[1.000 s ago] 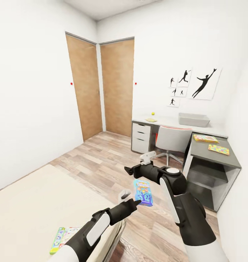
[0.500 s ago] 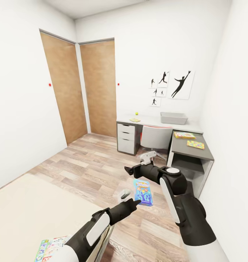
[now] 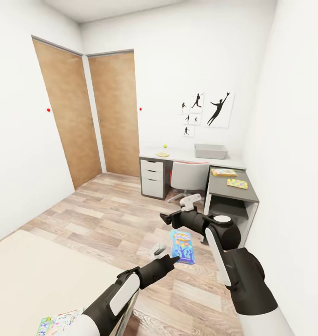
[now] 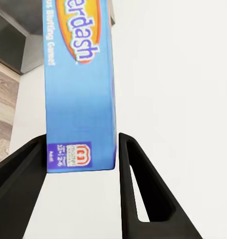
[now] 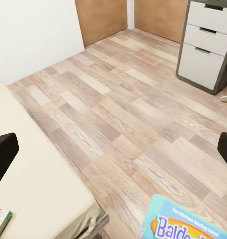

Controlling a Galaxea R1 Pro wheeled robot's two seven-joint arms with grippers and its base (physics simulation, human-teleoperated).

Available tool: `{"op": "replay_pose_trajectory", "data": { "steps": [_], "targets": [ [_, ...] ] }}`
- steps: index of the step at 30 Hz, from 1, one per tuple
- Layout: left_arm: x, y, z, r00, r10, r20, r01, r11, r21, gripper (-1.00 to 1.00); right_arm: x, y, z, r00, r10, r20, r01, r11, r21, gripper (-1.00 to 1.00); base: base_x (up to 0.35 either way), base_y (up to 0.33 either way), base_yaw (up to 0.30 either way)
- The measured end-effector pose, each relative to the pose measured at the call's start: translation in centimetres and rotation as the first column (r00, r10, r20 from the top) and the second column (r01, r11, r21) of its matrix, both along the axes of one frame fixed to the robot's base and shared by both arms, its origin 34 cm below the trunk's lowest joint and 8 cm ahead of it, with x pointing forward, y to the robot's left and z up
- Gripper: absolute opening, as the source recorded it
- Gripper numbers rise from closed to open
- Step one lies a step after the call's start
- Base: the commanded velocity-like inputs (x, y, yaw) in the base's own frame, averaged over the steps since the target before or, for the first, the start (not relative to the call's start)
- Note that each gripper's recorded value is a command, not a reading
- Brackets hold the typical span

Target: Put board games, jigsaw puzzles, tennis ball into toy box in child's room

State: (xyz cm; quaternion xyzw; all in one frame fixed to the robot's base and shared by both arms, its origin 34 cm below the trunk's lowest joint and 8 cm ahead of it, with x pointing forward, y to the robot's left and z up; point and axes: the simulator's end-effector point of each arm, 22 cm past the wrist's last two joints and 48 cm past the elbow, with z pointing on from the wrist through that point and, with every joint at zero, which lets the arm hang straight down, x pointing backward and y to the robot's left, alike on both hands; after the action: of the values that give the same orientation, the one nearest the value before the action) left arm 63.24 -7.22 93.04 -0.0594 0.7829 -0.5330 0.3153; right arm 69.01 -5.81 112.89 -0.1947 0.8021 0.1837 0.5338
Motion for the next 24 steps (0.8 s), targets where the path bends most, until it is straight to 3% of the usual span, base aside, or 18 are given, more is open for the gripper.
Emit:
{"op": "replay_pose_trajectory", "data": {
  "steps": [7, 24],
  "targets": [
    [0.24, 0.26, 0.24, 0.999, 0.027, -0.021, -0.027, 0.999, -0.038, -1.00, -0.18, 0.38, -0.05, 1.000, 0.006, -0.005, -0.006, 1.000, 0.005, 1.00, 0.000, 0.000, -0.048],
    [0.33, 0.92, -0.08, 0.999, 0.042, -0.032, -0.043, 0.998, -0.045, -1.00, -0.24, 0.55, -0.05, 1.000, 0.008, -0.005, -0.008, 1.000, 0.006, 1.00, 0.020, 0.037, -0.270]
  ]
}}
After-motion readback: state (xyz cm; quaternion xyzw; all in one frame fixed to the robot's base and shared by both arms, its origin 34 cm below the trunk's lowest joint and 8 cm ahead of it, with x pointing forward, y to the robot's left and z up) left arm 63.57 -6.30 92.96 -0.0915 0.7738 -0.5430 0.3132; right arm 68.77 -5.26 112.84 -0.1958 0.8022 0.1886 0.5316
